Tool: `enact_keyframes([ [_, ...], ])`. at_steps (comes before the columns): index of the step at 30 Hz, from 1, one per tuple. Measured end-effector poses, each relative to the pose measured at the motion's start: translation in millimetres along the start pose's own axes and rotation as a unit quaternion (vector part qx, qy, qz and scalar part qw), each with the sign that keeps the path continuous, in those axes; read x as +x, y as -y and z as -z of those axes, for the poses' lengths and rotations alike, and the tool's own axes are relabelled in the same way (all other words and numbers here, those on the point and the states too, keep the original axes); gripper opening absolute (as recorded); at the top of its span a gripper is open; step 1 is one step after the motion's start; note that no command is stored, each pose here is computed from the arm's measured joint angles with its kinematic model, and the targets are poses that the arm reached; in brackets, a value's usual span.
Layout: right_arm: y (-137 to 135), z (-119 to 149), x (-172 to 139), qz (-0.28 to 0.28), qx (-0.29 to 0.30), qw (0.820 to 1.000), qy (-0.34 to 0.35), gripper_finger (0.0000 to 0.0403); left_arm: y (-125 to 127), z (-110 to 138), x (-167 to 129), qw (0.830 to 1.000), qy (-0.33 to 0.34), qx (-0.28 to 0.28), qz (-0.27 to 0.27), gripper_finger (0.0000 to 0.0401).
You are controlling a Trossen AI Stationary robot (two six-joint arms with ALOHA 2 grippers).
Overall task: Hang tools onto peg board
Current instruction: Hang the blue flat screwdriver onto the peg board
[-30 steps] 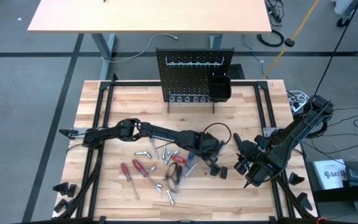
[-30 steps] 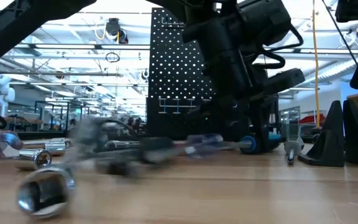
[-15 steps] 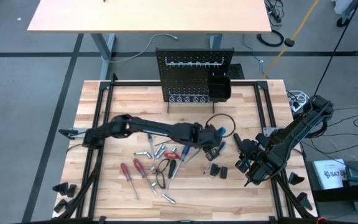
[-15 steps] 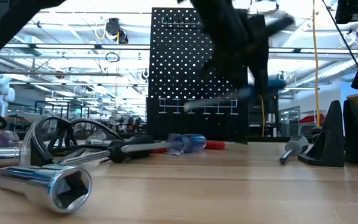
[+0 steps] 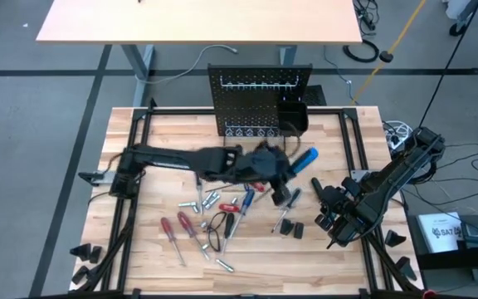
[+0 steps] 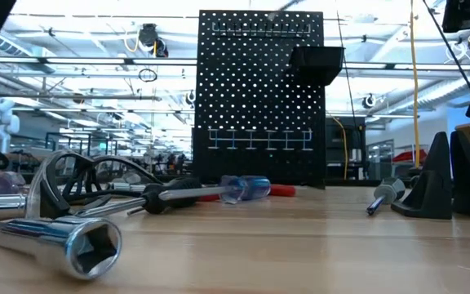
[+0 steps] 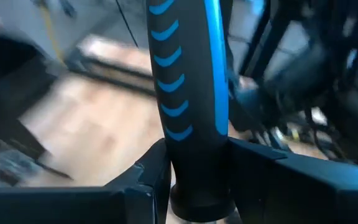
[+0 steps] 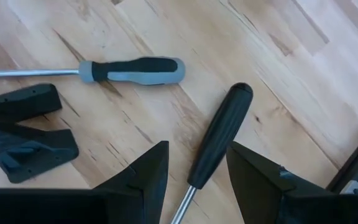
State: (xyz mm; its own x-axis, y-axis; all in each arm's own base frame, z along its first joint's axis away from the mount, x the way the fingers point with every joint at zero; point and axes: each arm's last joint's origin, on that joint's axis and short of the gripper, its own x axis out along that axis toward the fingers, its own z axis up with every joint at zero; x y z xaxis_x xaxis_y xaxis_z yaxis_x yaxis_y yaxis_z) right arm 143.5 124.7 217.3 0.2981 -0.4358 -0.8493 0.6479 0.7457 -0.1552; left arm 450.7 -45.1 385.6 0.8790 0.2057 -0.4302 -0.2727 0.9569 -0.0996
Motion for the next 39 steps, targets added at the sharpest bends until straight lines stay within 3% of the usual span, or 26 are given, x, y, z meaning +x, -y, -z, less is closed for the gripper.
enact_keyframes([
  [5,-0.7,3.8,-3.0,-0.006,-0.015,1.000,0.020,0.0155,-21.1,-21.6,-43.2,0.994,0.042,0.022,-0.094,0.0125],
  [8,-1.0,7.5,-6.2,-0.014,-0.027,0.999,0.039,0.0155,-27.5,-23.4,-63.1,0.991,0.053,0.035,-0.121,0.0125],
  [15,4.5,10.0,-22.4,-0.071,-0.026,0.990,0.122,0.0155,-50.2,-5.8,-105.6,0.978,0.100,0.013,-0.182,0.0125],
  [21,9.8,9.8,-36.6,-0.123,-0.018,0.972,0.198,0.0155,-64.0,27.6,-125.6,0.968,0.230,-0.011,-0.103,0.0125],
  [26,13.6,6.3,-43.6,-0.147,-0.005,0.961,0.236,0.0155,-88.4,48.1,-114.8,0.952,0.302,0.045,-0.021,0.0125],
  [28,15.3,4.4,-45.6,-0.152,0.000,0.957,0.248,0.0155,-103.4,44.5,-110.6,0.949,0.310,0.055,-0.017,0.0125],
  [31,18.8,1.1,-47.5,-0.155,0.010,0.952,0.263,0.0155,-122.0,35.3,-102.1,0.953,0.301,0.019,-0.015,0.0125],
  [34,22.2,-2.9,-48.5,-0.155,0.024,0.949,0.274,0.0155,-130.1,24.1,-91.0,0.961,0.276,0.010,0.026,0.0125],
  [39,26.7,-11.4,-48.0,-0.146,0.052,0.943,0.294,0.0155,-139.5,-22.8,-88.8,0.952,0.296,0.001,0.076,0.0125],
])
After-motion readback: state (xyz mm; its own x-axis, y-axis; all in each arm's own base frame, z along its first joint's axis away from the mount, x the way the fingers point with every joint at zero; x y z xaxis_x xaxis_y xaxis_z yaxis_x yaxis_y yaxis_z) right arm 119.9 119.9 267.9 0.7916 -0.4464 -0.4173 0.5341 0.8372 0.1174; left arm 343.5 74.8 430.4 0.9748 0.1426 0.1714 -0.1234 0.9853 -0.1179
